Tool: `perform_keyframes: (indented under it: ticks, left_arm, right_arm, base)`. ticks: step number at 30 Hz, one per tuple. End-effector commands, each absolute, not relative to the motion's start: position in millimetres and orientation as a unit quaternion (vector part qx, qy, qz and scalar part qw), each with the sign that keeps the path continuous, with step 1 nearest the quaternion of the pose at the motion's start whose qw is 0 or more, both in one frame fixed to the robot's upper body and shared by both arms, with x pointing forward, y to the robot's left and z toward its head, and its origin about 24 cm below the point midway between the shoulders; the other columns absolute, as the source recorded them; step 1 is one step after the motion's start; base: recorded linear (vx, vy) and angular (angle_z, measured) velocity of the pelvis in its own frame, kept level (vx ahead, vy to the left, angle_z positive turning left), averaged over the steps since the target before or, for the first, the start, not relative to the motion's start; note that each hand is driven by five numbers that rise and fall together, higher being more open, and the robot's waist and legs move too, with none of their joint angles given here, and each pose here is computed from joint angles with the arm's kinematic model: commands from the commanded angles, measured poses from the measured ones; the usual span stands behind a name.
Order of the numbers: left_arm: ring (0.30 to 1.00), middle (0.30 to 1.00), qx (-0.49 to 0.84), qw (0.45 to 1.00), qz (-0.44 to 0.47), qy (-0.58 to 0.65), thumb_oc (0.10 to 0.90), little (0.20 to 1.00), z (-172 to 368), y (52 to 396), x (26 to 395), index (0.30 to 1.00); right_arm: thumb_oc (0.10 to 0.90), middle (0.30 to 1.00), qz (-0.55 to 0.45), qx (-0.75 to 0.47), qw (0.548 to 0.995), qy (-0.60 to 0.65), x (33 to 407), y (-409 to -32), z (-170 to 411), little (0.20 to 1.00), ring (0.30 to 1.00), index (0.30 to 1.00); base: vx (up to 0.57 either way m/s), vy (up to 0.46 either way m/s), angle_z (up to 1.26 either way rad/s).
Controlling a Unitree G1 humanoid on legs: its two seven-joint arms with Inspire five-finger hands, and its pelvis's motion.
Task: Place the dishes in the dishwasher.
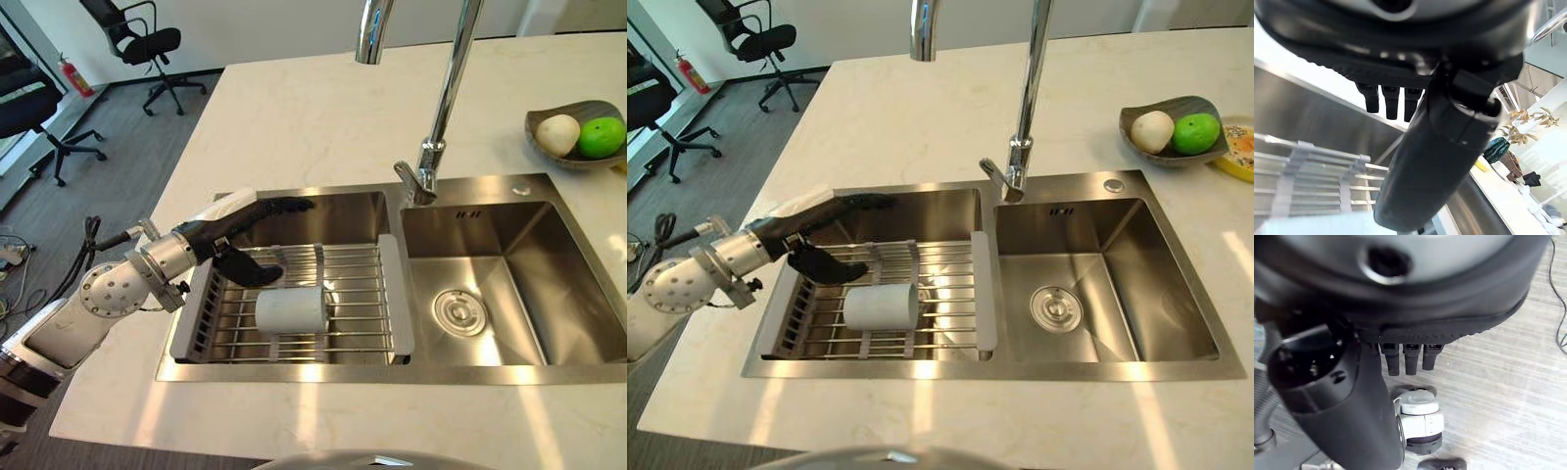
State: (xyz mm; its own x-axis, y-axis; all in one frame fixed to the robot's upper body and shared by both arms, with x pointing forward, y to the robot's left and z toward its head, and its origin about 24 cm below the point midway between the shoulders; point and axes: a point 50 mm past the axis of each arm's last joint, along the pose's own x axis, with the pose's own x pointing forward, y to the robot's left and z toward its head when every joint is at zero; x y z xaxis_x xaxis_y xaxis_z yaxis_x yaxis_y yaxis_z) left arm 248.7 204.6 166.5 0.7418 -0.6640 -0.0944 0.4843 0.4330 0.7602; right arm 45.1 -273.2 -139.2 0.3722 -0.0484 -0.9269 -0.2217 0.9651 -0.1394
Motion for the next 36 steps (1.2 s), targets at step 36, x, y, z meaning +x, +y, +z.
perform_keyframes:
  ticks: [36]
  left_arm:
    - [0.900,0.900,0.446,0.814,-0.363,-0.080,0.800,0.900,103,171,272,0.900]
  right_arm:
    - [0.800,0.900,0.089,-0.120,0.817,0.556,87,-238,-153,0.900,0.900,0.900]
  base:
    - [0.01,-0.008,0.03]
